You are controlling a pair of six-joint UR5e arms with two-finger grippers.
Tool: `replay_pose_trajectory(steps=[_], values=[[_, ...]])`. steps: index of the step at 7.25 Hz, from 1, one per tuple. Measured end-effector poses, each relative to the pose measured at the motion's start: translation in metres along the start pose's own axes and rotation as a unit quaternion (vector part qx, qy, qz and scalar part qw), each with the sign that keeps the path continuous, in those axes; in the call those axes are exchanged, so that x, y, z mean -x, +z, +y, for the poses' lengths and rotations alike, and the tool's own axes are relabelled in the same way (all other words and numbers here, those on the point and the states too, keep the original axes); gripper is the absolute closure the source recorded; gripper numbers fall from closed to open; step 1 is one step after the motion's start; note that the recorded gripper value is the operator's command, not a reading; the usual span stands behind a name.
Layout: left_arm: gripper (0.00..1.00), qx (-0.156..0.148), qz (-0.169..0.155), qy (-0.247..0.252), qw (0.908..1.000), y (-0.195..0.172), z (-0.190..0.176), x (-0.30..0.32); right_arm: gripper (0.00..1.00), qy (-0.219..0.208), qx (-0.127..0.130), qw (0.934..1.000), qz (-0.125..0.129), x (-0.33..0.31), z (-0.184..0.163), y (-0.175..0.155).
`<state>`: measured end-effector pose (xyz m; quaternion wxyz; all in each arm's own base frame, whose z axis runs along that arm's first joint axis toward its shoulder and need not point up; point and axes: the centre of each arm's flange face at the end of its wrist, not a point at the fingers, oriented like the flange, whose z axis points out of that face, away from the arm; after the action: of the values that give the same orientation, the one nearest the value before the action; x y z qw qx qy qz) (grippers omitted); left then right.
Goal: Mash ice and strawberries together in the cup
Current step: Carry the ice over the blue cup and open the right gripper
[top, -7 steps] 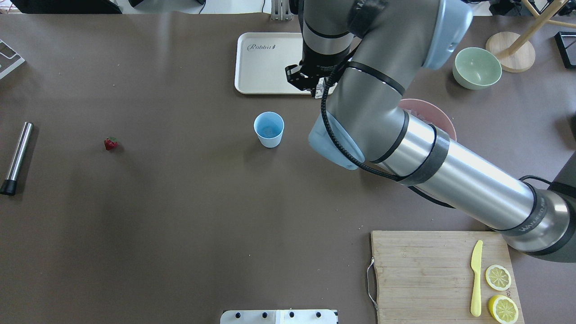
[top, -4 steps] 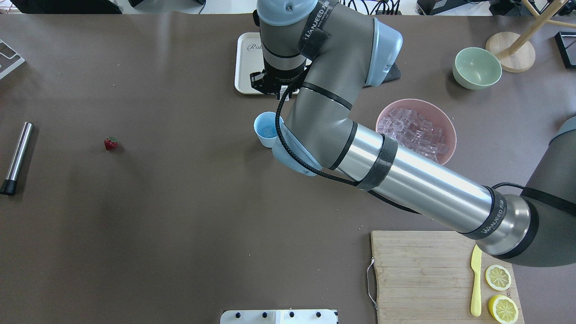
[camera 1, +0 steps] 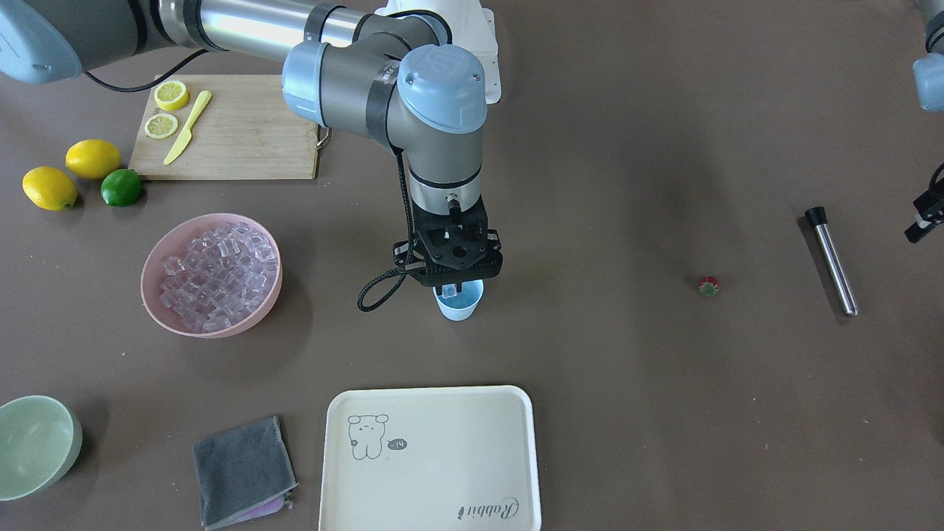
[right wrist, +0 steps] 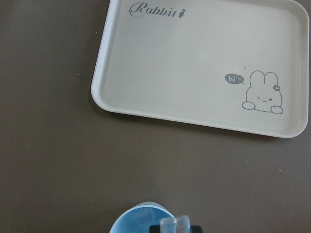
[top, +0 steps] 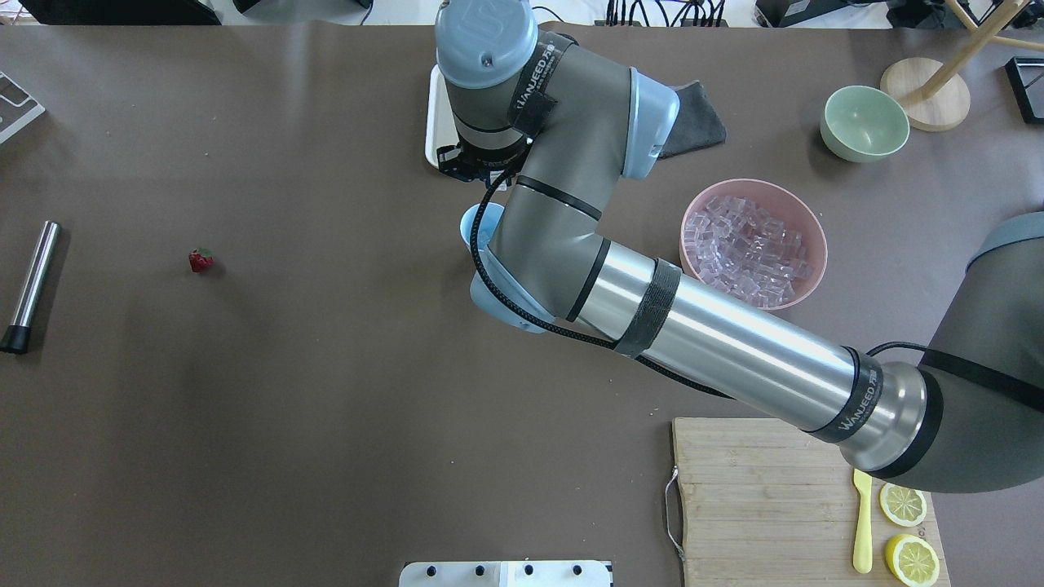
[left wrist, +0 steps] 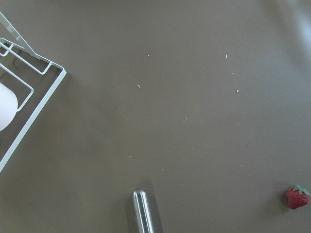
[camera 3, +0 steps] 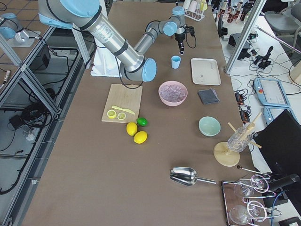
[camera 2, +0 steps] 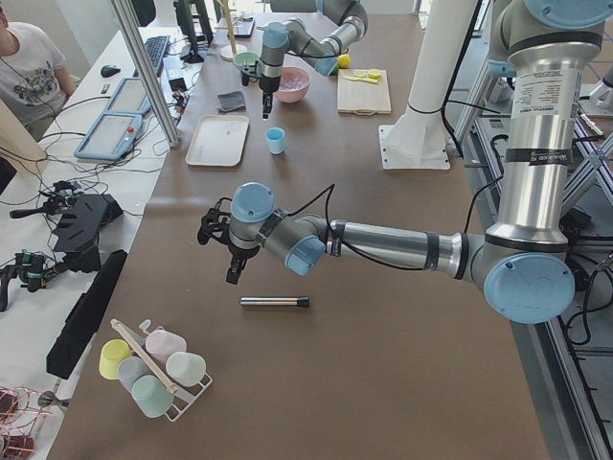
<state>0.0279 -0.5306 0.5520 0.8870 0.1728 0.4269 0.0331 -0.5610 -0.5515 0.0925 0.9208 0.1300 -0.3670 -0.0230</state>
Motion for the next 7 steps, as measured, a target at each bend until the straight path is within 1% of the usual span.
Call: replay_pose_trajectory(steps=[2,4,7], values=[[0.03,-0.002,0.001,0.0,1.0,-0.001,-0.002,-0.002,1.0,-0.001,-0.004,1.0,0.007,0.015,0.02,0.015],[0.03,-0.001,0.001,0.002,1.0,0.0,-0.003,-0.003,1.0,-0.005,-0.001,0.9999,0.013,0.021,0.039,0.032],[0.03,-0.001,0.002,0.002,1.0,0.001,-0.003,-0.004,1.0,-0.012,0.0,0.9998,0.019,0.026,0.054,0.043]])
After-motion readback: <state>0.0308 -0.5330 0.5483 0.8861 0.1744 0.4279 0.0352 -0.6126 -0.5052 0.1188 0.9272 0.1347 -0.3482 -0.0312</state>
